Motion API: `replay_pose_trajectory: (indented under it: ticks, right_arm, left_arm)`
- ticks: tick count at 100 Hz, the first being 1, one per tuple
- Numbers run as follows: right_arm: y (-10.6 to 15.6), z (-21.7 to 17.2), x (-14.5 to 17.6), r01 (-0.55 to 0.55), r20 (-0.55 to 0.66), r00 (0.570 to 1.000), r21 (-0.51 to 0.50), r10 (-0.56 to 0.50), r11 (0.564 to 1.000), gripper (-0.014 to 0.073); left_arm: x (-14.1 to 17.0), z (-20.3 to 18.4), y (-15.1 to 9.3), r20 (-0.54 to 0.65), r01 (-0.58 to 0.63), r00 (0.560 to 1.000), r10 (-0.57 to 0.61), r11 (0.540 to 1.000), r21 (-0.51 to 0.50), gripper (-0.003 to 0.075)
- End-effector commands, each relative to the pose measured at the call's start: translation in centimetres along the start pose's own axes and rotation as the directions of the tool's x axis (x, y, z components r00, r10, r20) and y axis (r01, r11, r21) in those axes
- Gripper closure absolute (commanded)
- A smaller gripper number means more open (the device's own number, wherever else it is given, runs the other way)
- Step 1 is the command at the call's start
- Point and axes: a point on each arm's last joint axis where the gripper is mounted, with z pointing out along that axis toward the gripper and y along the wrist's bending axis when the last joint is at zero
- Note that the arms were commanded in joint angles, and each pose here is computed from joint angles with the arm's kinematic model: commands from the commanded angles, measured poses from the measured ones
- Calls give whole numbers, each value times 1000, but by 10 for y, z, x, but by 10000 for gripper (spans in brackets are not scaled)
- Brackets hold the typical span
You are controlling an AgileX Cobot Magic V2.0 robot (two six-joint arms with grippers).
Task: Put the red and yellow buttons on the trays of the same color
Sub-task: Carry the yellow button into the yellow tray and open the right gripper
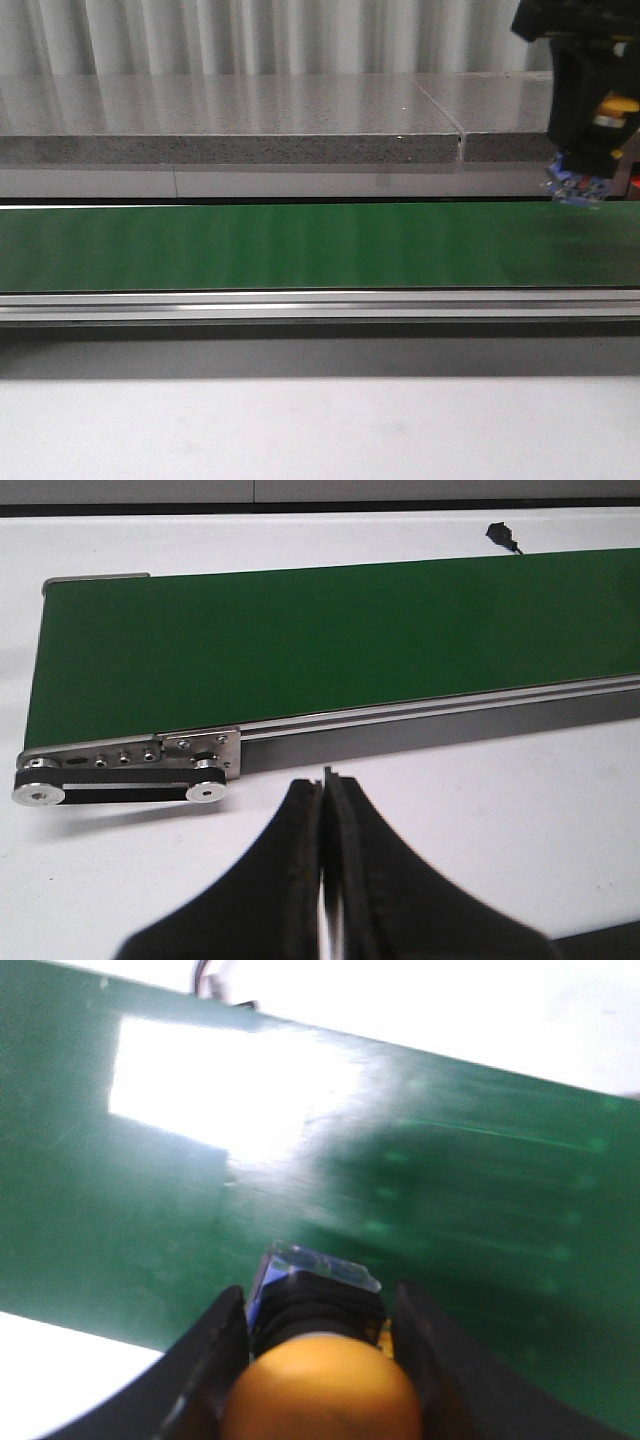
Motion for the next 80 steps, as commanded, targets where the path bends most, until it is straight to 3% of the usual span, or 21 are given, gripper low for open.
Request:
replay_pose_trajectory:
  ticks: [1, 20, 39, 58, 80]
  right_arm:
    - [-13, -36, -1, -35, 103, 994, 33, 32, 999, 341]
    - [-53, -67, 9, -166, 177, 973, 91, 148, 982, 341]
    - [-107, -90, 24, -344, 236, 924, 171, 301, 923, 341]
    - [-161, -105, 46, -516, 288, 847, 242, 447, 822, 341]
    - [-210, -117, 73, -663, 395, 740, 300, 544, 685, 341]
  left_arm:
    - [-12, -3, -3, 83, -1, 997, -1, 1000, 24, 740]
    - [-12, -3, -3, 83, -1, 997, -1, 1000, 24, 740]
    - [-12, -3, -3, 83, -1, 997, -1, 1000, 24, 740]
    - [-12, -3, -3, 83, -1, 997, -1, 1000, 24, 740]
    - [-12, -3, -3, 83, -1, 997, -1, 1000, 24, 740]
